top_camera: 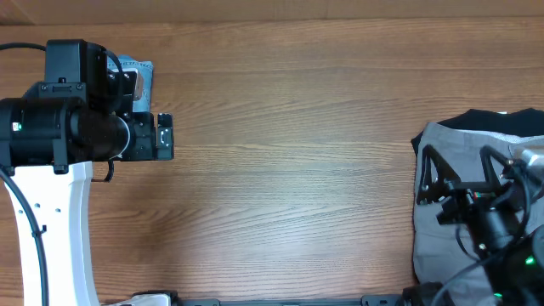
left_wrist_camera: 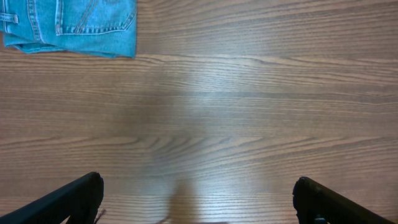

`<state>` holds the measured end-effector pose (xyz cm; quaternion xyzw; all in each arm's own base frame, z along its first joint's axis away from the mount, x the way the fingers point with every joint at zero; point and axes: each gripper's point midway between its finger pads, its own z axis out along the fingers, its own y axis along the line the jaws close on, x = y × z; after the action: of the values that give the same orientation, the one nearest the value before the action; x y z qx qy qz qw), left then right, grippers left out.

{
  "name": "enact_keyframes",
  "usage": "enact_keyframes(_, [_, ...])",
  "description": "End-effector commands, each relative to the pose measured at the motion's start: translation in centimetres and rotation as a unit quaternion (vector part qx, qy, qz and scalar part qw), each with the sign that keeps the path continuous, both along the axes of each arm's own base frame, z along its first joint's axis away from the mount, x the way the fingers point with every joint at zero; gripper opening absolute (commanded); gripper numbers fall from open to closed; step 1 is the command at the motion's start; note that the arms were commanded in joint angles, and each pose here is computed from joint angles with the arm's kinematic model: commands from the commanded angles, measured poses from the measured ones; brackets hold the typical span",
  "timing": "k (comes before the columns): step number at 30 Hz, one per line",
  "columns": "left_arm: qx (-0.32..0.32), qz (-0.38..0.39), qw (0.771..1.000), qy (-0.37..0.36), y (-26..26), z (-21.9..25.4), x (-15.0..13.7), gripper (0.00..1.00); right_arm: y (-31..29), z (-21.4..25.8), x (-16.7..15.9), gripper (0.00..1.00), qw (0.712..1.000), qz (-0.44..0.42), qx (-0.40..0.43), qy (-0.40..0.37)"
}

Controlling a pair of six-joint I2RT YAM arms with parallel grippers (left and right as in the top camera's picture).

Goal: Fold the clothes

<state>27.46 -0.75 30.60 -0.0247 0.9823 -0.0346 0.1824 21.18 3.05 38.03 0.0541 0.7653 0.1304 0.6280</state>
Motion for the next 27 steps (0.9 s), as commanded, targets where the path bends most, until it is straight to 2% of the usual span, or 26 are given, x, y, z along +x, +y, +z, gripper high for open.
enact_keyframes(1, [-0.005, 0.000, 1.000, 0.002, -0.3, -0.1, 0.1, 1.00, -0.8, -5.9, -0.2, 1.00, 1.000, -0.020, -0.011, 0.015])
enact_keyframes(12, [-0.005, 0.000, 1.000, 0.002, -0.3, -0.1, 0.1, 1.00, -0.6, -16.2, 1.0, 1.00, 1.000, -0.020, -0.005, -0.018])
enact_keyframes(19, [-0.005, 0.000, 1.000, 0.002, -0.3, -0.1, 0.1, 1.00, -0.4, -19.5, 2.3, 1.00, 0.999, -0.019, 0.005, -0.047])
enact_keyframes(27, [-0.005, 0.000, 1.000, 0.002, -0.3, -0.1, 0.1, 1.00, -0.2, -20.6, 3.3, 1.00, 0.996, -0.019, 0.012, -0.086])
